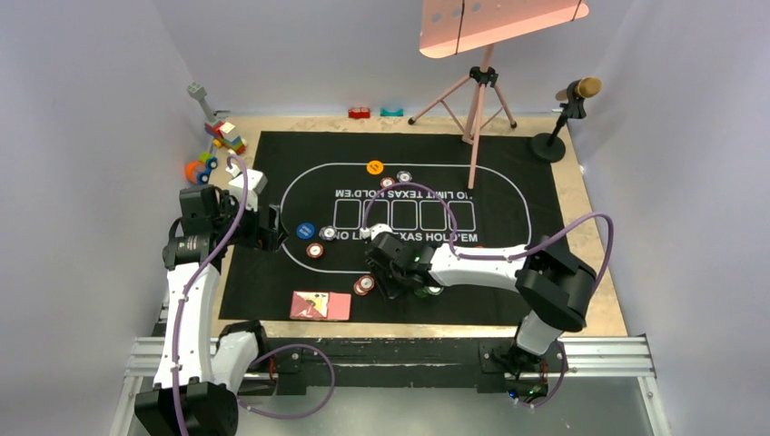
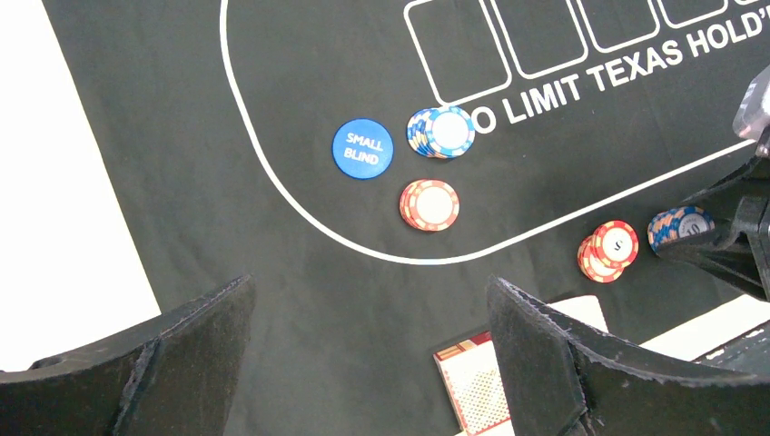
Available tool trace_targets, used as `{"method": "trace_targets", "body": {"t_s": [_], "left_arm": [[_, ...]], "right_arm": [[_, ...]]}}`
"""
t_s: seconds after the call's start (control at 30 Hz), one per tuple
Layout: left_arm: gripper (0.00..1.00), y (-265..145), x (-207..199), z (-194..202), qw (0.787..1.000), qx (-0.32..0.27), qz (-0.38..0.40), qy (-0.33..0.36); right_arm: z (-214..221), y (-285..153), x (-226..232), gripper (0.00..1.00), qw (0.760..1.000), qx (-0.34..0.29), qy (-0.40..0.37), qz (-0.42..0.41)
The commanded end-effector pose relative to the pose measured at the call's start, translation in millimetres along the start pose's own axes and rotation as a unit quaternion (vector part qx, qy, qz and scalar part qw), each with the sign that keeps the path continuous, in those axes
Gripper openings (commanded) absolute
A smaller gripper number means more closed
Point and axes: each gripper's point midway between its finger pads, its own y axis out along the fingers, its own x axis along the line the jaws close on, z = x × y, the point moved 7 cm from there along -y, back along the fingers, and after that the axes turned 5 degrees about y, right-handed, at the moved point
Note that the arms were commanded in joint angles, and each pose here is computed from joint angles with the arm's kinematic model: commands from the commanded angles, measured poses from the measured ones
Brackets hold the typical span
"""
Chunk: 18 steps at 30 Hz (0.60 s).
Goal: Distribute texas hold em gaming equipment
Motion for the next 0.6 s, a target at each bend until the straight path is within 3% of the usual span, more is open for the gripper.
{"method": "trace_targets", "body": {"t_s": [0.0, 0.17, 0.33, 0.57], "left_arm": [[1.0, -1.2, 1.5, -5.3, 1.0, -0.024, -0.001, 0.016], [1.0, -1.3, 1.5, -5.1, 1.0, -0.023, -0.001, 0.015], [1.0, -0.7, 1.5, -5.3, 1.0, -0.022, 0.001, 0.014], [1.0, -0.4, 1.3, -5.2, 1.0, -0.022, 0.002, 0.015]], "right_arm": [[-35.7, -18.2, -22.8, 0.0, 0.998, -0.048, 0.035, 0.023], [-69.2, -49.0, -94.8, 0.0, 0.98, -0.105, 0.134, 0.104], [-65.9, -72.6, -174.9, 0.0, 0.939, -0.13, 0.249, 0.197], [-58.1, -73.7, -230.0, 0.0, 0.902, -0.128, 0.328, 0.252]]}}
